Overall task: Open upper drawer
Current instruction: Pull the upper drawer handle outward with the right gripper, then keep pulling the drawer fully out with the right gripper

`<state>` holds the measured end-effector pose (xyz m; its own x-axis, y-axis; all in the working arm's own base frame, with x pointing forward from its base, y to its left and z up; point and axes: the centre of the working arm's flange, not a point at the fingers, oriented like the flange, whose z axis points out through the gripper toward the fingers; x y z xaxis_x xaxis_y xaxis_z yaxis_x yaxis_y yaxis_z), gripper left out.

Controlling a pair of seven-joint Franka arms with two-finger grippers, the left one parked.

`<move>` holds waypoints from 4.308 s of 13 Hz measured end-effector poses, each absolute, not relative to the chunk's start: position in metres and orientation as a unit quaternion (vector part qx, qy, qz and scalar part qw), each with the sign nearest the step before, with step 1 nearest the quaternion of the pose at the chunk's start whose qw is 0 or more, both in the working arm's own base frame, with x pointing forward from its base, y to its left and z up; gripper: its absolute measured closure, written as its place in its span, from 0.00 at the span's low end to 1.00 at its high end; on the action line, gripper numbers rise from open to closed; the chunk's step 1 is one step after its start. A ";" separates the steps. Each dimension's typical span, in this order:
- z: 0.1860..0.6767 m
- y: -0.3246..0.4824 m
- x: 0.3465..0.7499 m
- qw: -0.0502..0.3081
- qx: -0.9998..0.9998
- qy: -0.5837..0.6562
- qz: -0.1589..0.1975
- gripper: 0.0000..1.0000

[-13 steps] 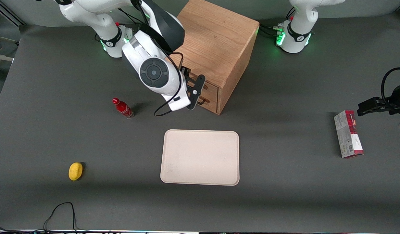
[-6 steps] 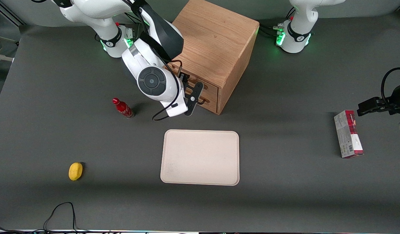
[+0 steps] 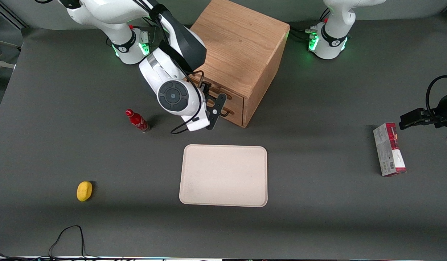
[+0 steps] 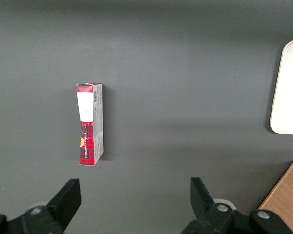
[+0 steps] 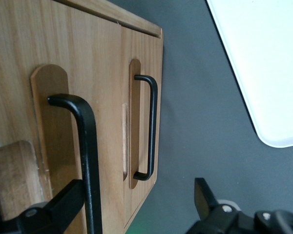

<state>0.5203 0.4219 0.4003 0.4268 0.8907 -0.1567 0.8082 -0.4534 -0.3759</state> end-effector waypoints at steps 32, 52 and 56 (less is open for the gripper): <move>0.387 0.340 0.616 0.123 -0.885 -0.436 0.103 0.00; 0.380 0.269 0.677 0.127 -0.902 -0.406 0.073 0.00; 0.383 0.256 0.686 0.127 -0.905 -0.400 0.066 0.00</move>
